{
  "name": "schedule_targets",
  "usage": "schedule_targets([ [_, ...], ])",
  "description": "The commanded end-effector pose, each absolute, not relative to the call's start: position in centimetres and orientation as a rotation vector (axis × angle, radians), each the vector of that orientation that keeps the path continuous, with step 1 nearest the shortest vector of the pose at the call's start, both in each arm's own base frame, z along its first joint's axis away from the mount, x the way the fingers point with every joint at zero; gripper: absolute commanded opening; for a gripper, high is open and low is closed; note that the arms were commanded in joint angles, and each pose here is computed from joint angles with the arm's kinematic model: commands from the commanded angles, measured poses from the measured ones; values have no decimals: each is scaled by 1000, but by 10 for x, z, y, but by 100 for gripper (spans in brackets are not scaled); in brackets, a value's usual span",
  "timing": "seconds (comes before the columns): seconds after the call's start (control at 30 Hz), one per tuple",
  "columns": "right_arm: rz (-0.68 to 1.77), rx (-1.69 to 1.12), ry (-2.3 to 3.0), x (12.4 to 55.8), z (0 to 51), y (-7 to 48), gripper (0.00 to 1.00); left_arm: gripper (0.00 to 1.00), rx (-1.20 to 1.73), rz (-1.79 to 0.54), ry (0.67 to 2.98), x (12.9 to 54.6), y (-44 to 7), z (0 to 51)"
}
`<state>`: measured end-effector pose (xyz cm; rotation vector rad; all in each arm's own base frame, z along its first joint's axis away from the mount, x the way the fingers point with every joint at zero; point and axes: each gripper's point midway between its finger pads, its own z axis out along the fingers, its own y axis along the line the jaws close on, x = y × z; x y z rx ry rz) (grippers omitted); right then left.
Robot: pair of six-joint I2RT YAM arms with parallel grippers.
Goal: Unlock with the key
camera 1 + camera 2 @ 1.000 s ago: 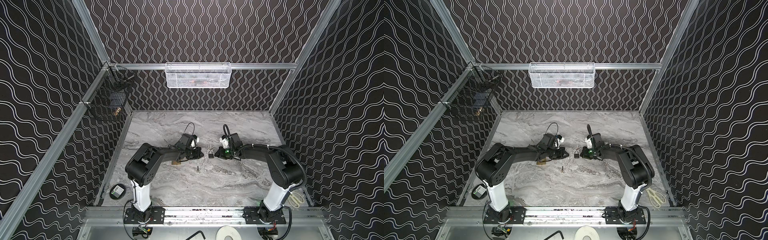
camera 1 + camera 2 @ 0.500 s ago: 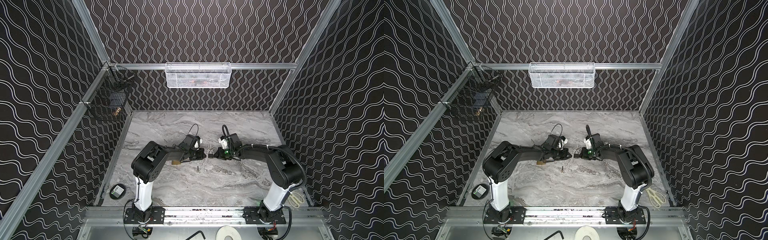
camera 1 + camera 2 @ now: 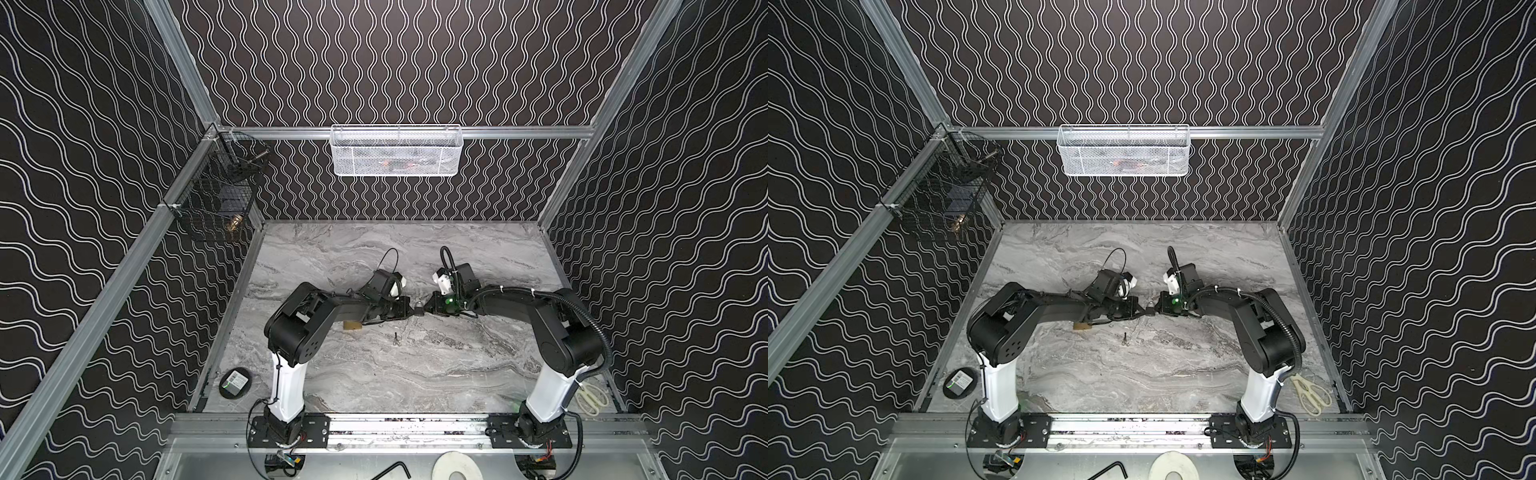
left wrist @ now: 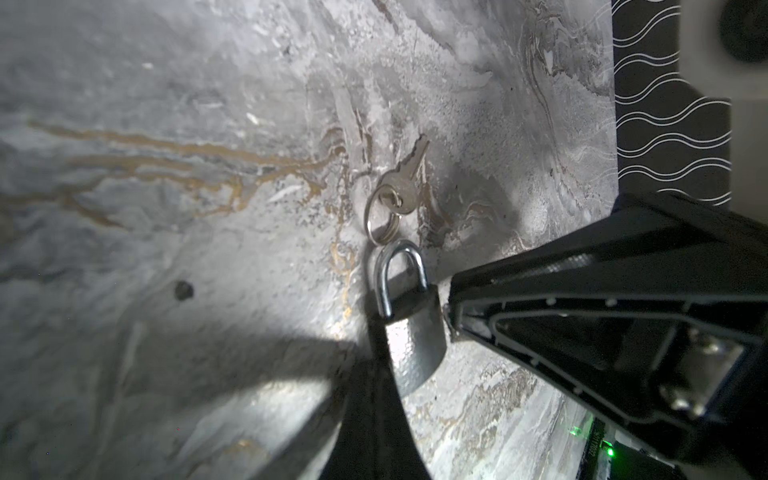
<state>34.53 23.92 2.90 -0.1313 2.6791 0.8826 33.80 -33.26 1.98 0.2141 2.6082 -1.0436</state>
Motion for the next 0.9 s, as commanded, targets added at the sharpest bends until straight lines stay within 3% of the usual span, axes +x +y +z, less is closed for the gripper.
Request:
schedule_targets([
  [0.0, 774, -102, 2696, 346, 26, 225, 13, 0, 194, -927, 2674, 333, -318, 10],
  [0.43, 802, -113, 2753, 346, 11, 233, 11, 0, 200, -953, 2680, 335, -323, 8],
  [0.87, 941, -204, 2675, 342, 31, 258, 10, 0, 202, -969, 2685, 333, -324, 6],
])
